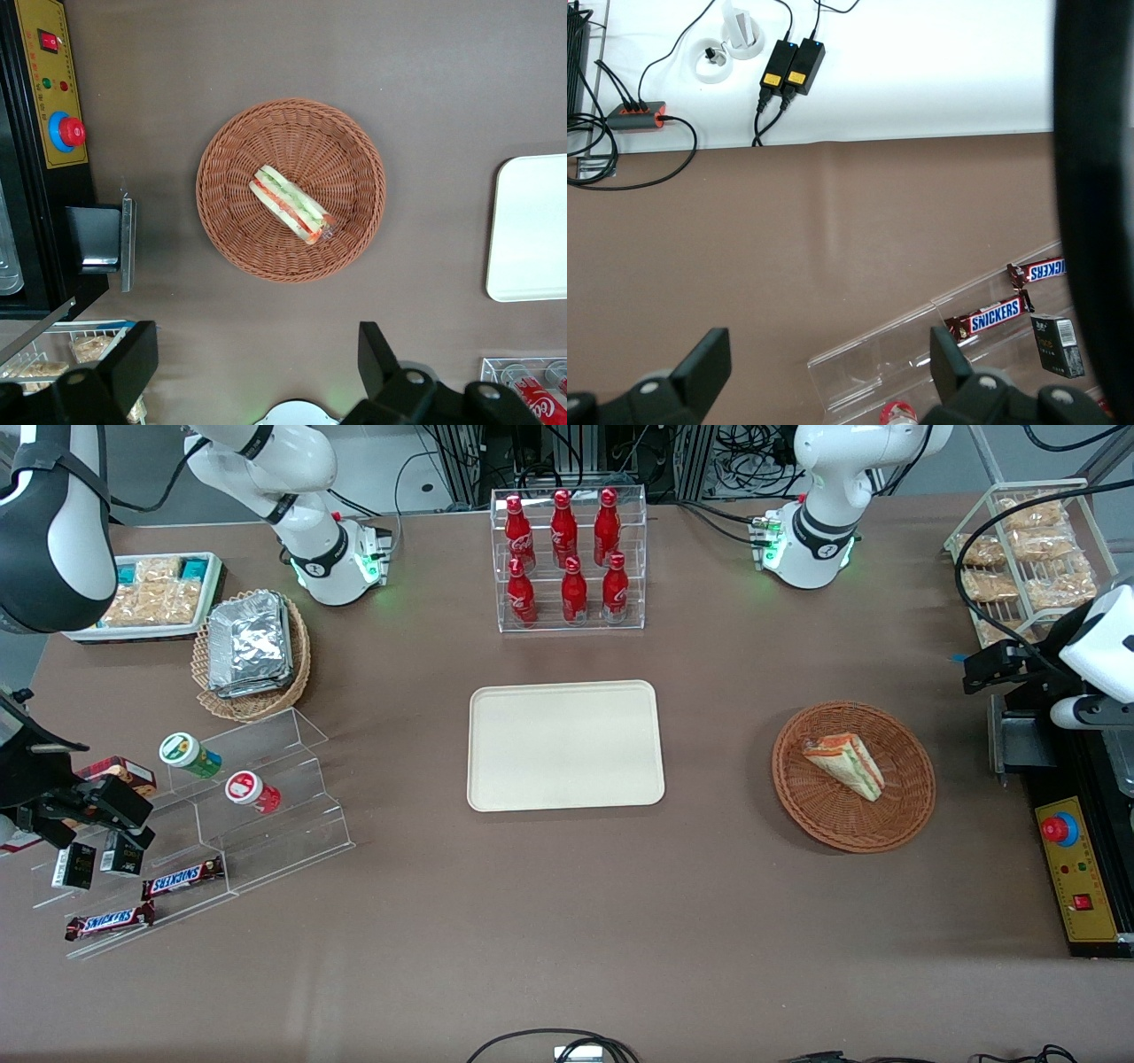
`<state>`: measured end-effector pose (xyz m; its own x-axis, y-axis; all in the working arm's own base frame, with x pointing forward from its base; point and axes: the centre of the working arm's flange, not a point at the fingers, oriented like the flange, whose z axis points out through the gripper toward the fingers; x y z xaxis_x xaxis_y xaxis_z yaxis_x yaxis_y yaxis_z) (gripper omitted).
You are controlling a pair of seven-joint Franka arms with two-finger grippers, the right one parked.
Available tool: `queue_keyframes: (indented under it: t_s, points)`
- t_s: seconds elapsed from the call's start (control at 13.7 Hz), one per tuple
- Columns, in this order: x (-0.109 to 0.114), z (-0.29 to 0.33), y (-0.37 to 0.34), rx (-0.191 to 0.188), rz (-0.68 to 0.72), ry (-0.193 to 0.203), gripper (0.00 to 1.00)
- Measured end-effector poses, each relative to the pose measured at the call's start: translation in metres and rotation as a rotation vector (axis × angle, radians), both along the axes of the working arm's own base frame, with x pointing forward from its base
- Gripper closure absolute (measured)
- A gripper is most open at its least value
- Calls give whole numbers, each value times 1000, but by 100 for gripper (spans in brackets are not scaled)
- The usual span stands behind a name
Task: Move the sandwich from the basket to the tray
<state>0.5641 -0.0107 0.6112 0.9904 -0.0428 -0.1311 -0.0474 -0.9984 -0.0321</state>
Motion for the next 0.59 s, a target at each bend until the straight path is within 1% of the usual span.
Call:
queue_keyframes:
  t_s: [0.22,0.37,0.44,0.51,0.59]
  points:
    - [1,-1,0,0,0,-2,0]
    - [4,-8,0,1,0,10,0]
    - [6,-18,0,14,-2,25,0]
    - [10,-33,1,34,-6,33,0]
    - [13,-52,1,45,-6,33,0]
